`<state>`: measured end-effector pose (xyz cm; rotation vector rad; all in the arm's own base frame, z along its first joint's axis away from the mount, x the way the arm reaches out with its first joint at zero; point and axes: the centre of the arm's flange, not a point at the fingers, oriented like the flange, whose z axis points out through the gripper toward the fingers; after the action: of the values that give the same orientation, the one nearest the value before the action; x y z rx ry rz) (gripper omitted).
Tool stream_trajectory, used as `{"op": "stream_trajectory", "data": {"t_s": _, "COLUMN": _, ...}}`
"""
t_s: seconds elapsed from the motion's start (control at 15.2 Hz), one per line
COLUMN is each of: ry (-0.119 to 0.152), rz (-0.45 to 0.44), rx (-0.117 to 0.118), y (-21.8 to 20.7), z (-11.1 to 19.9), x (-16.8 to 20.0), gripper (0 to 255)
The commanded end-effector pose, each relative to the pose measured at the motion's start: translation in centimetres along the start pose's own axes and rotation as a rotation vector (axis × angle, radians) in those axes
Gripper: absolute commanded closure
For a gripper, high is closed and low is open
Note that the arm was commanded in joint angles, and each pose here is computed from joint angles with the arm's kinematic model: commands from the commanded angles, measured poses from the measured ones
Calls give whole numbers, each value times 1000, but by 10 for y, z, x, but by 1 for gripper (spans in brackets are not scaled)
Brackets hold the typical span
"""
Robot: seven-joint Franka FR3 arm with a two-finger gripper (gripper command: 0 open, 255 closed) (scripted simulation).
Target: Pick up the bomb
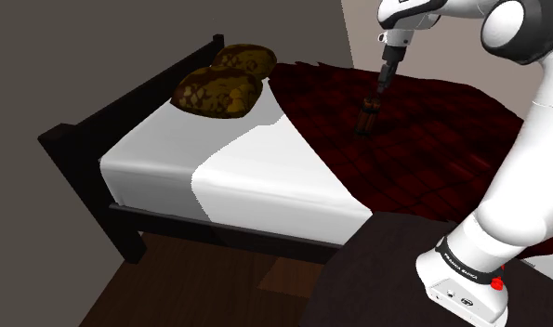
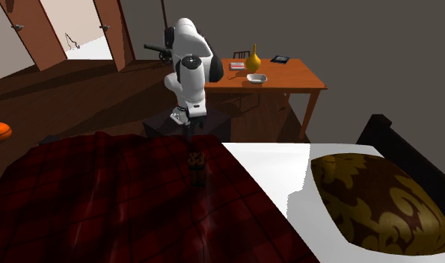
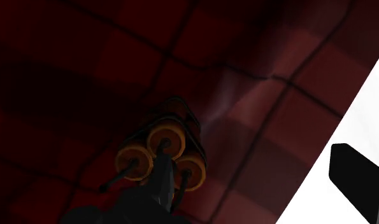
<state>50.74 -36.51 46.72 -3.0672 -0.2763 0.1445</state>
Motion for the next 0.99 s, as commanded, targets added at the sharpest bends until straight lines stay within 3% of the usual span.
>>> {"op": "stream_trajectory", "data": {"t_s": 0.0, "ry": -9, "rz": -12, "rx": -1, "y": 27, "z": 6, "x": 11, "gripper": 0}}
{"op": "stream_trajectory", "data": {"t_s": 0.26, "ry": -26, "rz": -28, "rx": -2, "y": 71, "z": 14, "x": 28, "gripper": 0}}
{"op": "stream_trajectory", "data": {"t_s": 0.86, "ry": -26, "rz": -28, "rx": -2, "y": 74, "z": 54, "x": 32, "gripper": 0}}
{"op": "stream_trajectory", "data": {"t_s": 0.92, "ry": -26, "rz": -28, "rx": -3, "y": 74, "z": 54, "x": 32, "gripper": 255}}
